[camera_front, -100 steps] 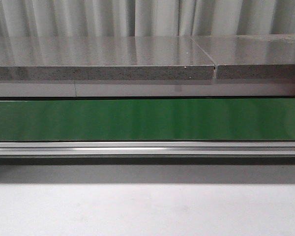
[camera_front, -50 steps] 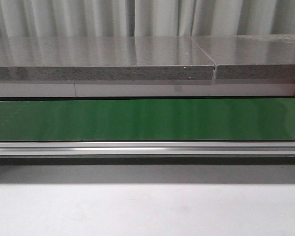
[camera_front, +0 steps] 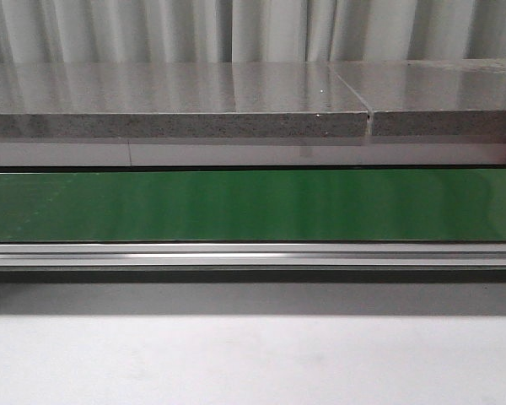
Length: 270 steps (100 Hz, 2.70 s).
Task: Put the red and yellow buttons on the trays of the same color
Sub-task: 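Carry the yellow button into the yellow tray and open the right gripper, then return the right gripper above the belt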
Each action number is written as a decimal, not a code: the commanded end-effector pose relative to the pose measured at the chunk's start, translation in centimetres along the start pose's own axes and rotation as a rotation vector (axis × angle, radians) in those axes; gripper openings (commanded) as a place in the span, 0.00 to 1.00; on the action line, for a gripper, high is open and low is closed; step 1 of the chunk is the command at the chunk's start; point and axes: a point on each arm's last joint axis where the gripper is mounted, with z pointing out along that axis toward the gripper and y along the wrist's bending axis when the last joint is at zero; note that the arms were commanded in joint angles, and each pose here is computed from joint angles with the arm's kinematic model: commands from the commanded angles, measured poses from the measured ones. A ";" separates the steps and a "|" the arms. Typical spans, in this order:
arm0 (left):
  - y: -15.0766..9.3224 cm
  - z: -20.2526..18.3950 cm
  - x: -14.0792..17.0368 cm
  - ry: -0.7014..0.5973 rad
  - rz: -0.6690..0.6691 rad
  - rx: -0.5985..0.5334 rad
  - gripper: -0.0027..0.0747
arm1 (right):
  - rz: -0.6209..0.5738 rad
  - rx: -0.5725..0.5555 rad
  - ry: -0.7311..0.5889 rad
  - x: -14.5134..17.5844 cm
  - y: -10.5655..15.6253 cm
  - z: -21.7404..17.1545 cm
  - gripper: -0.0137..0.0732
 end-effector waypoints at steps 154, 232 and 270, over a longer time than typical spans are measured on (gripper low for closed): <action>-0.2 -0.2 -1.3 -0.082 -0.009 0.019 0.01 | -0.139 -0.165 -0.308 -3.0 4.8 -5.7 0.90; -0.2 -0.2 -1.3 -0.082 -0.009 0.019 0.01 | -0.551 -0.533 -0.491 0.8 11.2 -12.9 0.88; -0.2 -0.2 -1.3 -0.082 -0.009 0.019 0.01 | -0.564 -0.540 -0.449 1.2 11.2 -12.8 0.09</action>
